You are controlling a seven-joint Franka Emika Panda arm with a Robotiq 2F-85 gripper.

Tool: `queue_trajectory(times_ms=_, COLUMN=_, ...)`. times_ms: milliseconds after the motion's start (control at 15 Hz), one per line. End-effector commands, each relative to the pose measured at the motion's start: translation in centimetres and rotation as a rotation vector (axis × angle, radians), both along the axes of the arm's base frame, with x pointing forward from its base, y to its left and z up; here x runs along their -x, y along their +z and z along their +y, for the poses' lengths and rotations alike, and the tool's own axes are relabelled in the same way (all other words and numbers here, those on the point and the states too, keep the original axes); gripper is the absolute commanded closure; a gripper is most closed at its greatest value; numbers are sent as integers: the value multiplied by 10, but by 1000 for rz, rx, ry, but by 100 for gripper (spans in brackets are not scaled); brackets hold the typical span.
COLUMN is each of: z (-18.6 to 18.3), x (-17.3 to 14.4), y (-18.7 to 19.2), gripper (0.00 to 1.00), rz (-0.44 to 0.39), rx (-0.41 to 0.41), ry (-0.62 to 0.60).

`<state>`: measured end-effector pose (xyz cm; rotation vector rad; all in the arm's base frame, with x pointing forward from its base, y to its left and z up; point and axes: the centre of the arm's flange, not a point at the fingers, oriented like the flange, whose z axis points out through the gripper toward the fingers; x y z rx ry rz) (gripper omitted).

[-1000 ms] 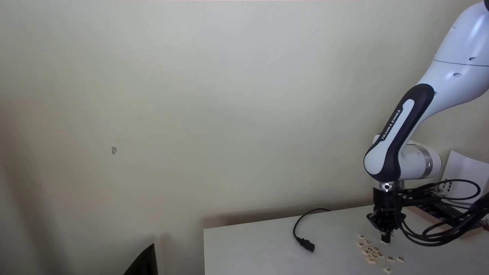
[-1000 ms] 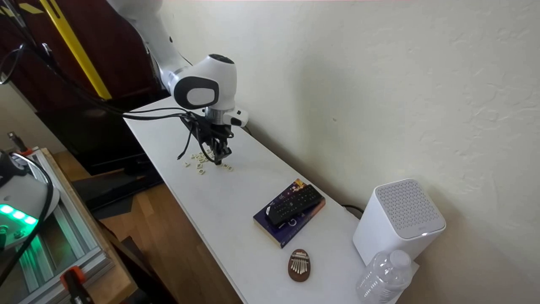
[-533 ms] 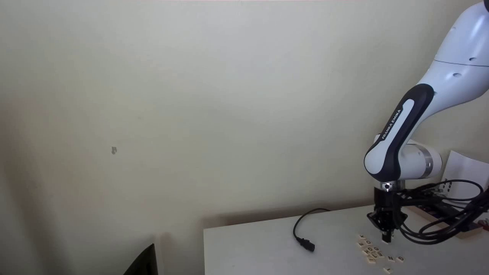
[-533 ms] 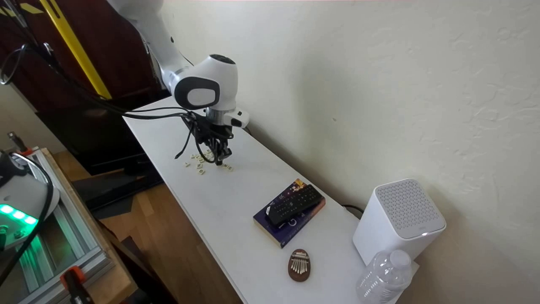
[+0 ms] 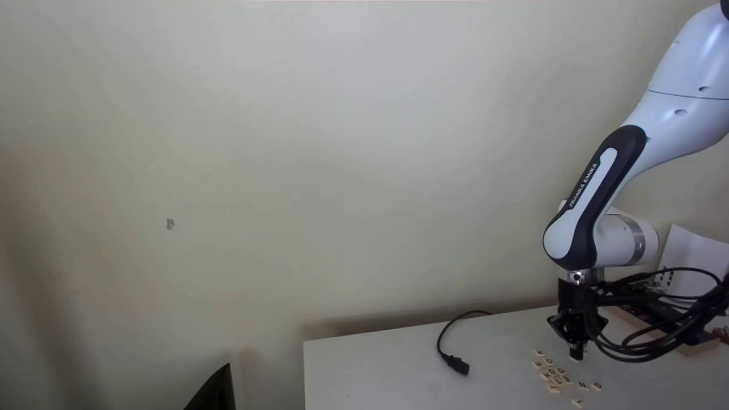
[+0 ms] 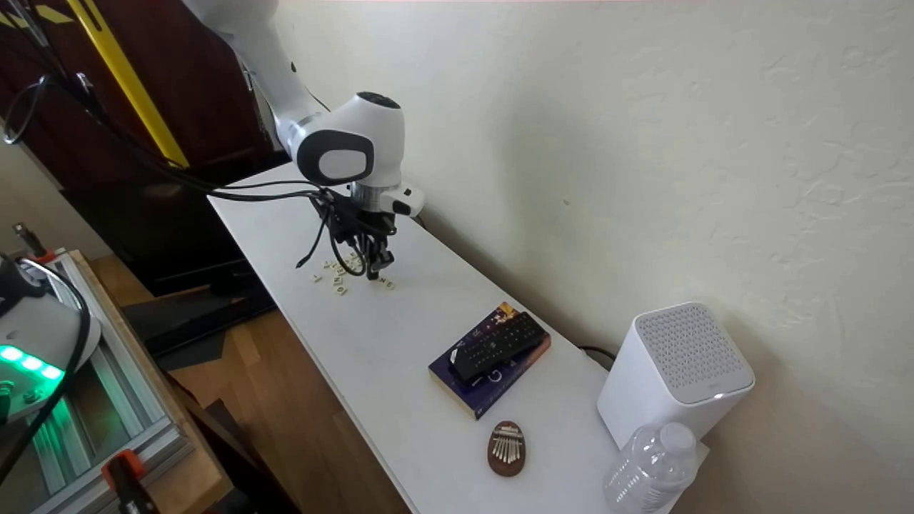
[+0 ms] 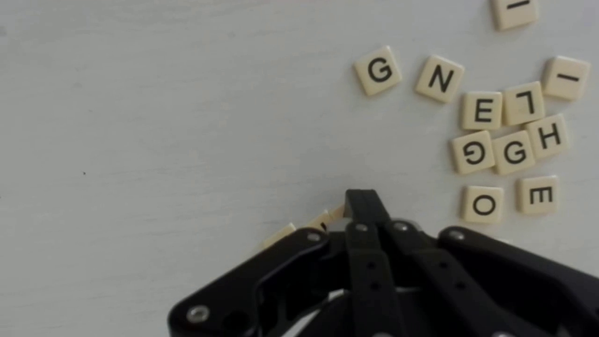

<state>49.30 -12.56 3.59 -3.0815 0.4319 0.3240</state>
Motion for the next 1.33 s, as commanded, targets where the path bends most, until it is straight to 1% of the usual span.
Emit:
queue_trajectory(times_ms=0, z=-3, x=-3, y=-15, gripper=100, rz=20, rx=-10, ry=-30)
queue_trajectory(times_ms=933, z=12, x=2, y=23, gripper=100, rz=-32, rx=-6, ry=-5)
queue_trajectory(times_ms=1067, z=17, x=2, y=27, gripper=100, rz=-41, rx=-13, ry=23)
queue_trajectory(times_ms=1200, z=25, x=3, y=29, gripper=100, rz=-40, rx=-24, ry=93)
queue_trajectory(times_ms=1267, z=32, x=5, y=28, gripper=100, rz=-36, rx=-26, ry=149)
